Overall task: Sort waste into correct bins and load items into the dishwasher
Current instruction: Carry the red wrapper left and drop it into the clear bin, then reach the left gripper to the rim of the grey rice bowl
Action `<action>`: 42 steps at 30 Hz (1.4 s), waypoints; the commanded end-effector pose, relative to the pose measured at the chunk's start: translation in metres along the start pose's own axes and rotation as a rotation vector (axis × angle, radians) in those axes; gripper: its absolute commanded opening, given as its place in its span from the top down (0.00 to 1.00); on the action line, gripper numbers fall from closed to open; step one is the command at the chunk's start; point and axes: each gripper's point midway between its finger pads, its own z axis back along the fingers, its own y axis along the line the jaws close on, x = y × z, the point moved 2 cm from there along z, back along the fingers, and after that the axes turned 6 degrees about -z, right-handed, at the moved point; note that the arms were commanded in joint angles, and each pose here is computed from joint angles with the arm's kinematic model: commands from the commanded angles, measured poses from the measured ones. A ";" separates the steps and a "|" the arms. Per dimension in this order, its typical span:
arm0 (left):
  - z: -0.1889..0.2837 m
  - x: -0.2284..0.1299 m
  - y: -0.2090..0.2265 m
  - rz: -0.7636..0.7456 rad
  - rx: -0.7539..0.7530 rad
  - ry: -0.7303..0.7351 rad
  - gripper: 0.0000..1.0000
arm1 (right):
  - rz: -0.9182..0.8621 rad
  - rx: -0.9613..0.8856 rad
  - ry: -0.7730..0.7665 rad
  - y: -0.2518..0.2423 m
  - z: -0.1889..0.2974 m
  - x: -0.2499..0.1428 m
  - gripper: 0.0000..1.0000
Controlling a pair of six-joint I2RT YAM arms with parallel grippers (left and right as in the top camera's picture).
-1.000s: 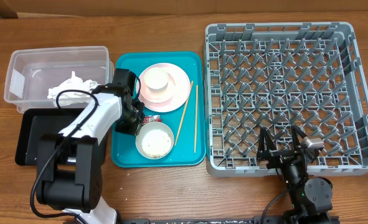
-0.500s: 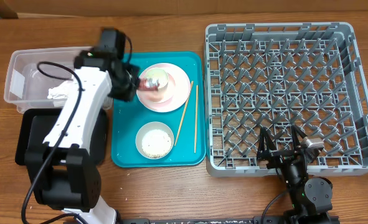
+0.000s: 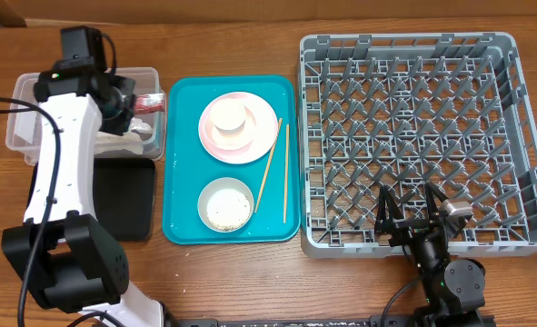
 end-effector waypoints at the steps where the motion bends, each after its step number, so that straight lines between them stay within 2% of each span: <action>1: -0.001 0.024 0.008 -0.026 0.060 -0.107 0.86 | 0.004 0.000 -0.006 -0.001 0.000 -0.001 0.00; 5: -0.007 0.033 0.015 -0.027 0.110 -0.166 0.86 | 0.004 0.000 -0.006 -0.001 0.000 -0.001 0.00; 11: -0.035 0.038 0.026 -0.031 0.195 -0.181 0.85 | 0.004 0.000 -0.006 -0.001 0.000 -0.001 0.00; 12: -0.039 0.039 0.027 -0.030 0.204 -0.181 0.83 | 0.004 0.000 -0.006 -0.001 0.000 -0.001 0.00; 13: -0.043 0.040 0.028 -0.029 0.210 -0.178 0.74 | 0.004 0.000 -0.006 -0.001 0.000 -0.001 0.00; 18: -0.040 0.045 0.020 -0.035 0.174 -0.196 0.48 | 0.004 0.000 -0.006 -0.001 0.000 -0.001 0.00; 20: -0.031 0.047 0.014 -0.052 0.144 -0.203 0.39 | 0.004 0.000 -0.006 -0.001 0.000 -0.001 0.00; 22: -0.019 0.046 0.004 -0.082 0.100 -0.183 0.36 | 0.004 0.000 -0.006 -0.001 0.000 -0.001 0.00; 24: -0.004 0.042 -0.007 -0.125 0.043 -0.144 0.38 | 0.004 0.000 -0.006 -0.001 0.000 -0.001 0.00; 26: 0.012 0.032 -0.017 -0.174 -0.021 -0.086 0.45 | 0.004 0.000 -0.006 -0.001 0.000 -0.001 0.00; 29: 0.037 0.003 -0.031 -0.285 -0.143 0.043 0.58 | 0.004 0.000 -0.006 -0.001 0.000 -0.001 0.00; 32: 0.059 -0.035 -0.030 -0.409 -0.212 0.198 0.60 | 0.004 0.000 -0.006 -0.001 0.000 -0.001 0.00; 36: 0.073 -0.087 0.000 -0.542 -0.123 0.397 0.65 | 0.004 0.000 -0.006 -0.001 0.000 -0.001 0.00; 42: 0.085 -0.151 0.019 -0.814 -0.055 0.539 0.76 | 0.004 0.000 -0.006 -0.001 0.000 -0.001 0.00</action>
